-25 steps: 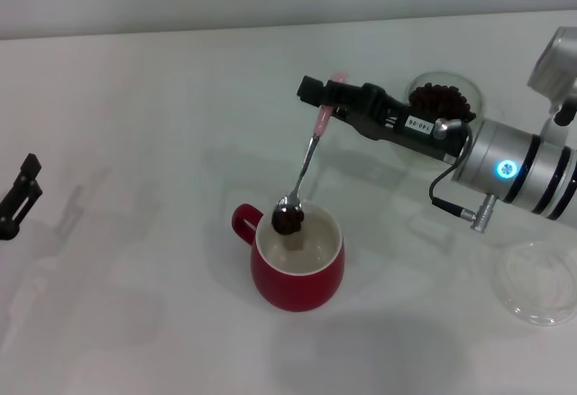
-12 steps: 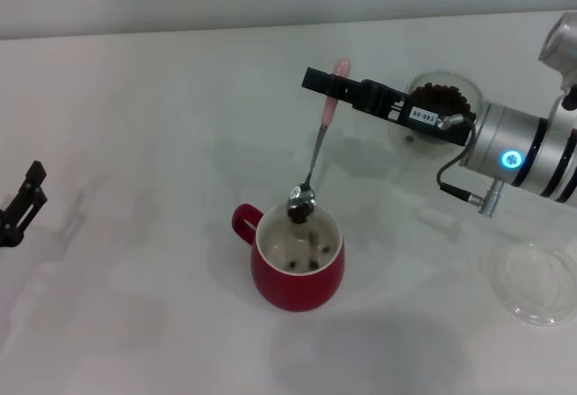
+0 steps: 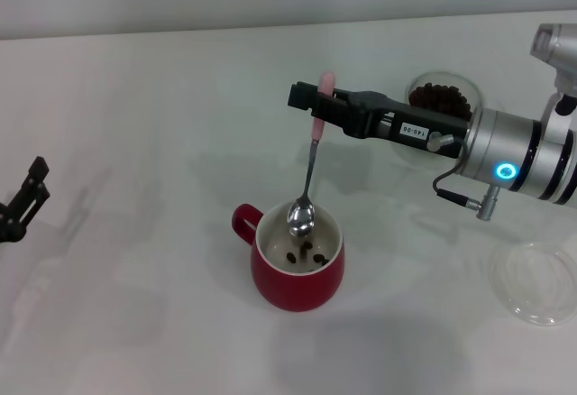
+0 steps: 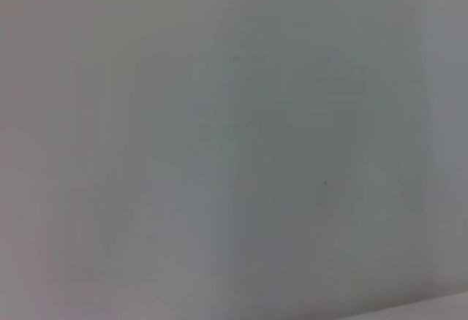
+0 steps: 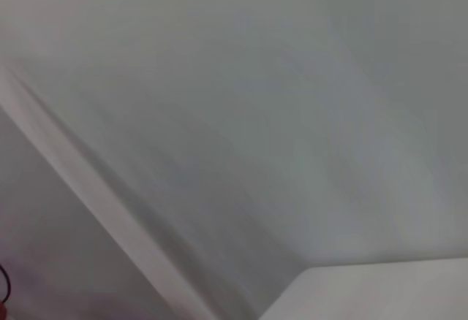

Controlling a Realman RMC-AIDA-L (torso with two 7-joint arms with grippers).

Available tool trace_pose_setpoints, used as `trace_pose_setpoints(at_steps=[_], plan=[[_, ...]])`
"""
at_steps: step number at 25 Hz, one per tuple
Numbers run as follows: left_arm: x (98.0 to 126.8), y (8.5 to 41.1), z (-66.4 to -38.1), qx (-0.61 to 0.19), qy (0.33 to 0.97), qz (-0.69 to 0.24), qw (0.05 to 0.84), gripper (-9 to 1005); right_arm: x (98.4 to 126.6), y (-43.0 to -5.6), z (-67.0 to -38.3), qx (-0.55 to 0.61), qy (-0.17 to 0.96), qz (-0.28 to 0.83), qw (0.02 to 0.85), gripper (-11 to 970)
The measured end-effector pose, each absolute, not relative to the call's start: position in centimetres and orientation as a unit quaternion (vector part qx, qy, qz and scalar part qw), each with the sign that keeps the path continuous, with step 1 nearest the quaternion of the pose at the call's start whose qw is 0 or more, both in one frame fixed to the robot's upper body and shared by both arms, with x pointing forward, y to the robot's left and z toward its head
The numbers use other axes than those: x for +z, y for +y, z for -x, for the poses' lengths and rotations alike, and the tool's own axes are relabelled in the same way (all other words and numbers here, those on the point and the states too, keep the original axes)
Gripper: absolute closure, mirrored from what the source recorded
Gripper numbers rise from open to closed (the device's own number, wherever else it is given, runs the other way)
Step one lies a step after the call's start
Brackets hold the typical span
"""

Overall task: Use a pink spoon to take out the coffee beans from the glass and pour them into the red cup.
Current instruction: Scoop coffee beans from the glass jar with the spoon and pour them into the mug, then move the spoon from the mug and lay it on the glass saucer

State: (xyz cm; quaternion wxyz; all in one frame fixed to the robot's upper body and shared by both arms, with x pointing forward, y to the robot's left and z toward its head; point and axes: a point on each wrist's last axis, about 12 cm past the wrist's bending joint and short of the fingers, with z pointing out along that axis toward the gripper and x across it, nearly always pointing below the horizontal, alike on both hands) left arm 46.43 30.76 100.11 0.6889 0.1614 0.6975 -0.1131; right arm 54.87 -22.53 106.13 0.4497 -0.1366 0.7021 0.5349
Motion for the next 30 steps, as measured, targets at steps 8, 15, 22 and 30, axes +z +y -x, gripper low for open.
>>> trace_pose_setpoints(at_steps=[8,15,22,30], plan=[[100.3,30.8,-46.8,-0.111,0.695,-0.163,0.692,239,107.0,-23.0,-54.5,0.562,0.675,0.128,0.461,800],[100.5,31.1,-47.0,-0.106,0.693,-0.160,0.695,239,107.6,-25.5,-53.0,0.595,0.648,0.089,0.467,799],[100.5,31.2,-47.1,-0.103,0.693,-0.160,0.696,239,107.3,-31.1,-50.5,0.547,0.664,0.058,0.507,799],[100.6,31.6,-47.4,-0.092,0.697,-0.164,0.692,239,106.9,-35.7,-46.9,0.511,0.679,0.032,0.527,798]])
